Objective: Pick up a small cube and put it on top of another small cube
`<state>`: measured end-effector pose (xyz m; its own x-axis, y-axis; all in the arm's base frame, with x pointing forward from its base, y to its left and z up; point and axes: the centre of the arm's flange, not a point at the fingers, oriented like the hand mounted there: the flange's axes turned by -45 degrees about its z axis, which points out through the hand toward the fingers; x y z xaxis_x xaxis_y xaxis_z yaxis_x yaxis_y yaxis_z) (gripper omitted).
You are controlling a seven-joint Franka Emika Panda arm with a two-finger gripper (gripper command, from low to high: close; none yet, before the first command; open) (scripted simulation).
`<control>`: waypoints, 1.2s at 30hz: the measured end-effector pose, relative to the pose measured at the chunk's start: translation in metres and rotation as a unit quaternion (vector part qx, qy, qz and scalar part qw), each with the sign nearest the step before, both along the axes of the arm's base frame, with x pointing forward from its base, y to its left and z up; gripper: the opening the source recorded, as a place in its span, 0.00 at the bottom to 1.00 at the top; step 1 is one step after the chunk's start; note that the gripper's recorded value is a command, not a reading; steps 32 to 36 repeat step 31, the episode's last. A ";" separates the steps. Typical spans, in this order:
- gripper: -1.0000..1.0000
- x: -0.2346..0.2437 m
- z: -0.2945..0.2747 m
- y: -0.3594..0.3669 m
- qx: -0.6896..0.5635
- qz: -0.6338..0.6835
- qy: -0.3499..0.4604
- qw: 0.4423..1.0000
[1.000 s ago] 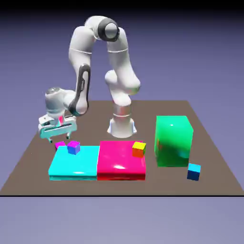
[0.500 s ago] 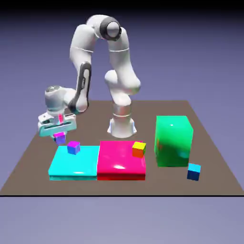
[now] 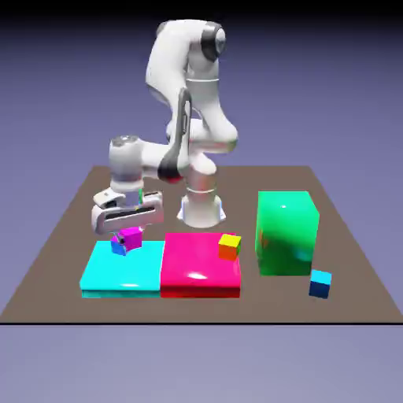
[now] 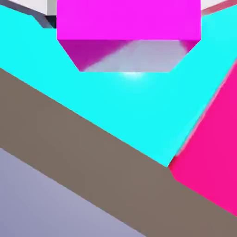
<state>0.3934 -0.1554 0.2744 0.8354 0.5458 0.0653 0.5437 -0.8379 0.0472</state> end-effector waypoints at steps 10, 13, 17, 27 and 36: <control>0.00 0.002 0.040 0.161 0.009 0.078 0.026 0.997; 0.00 -0.010 0.051 0.206 0.007 0.101 0.034 0.994; 0.00 -0.036 0.056 0.243 -0.013 0.135 0.053 0.989; 1.00 -0.035 -0.001 0.243 -0.014 0.135 0.053 0.989; 1.00 -0.035 0.049 0.243 -0.014 0.135 0.053 0.989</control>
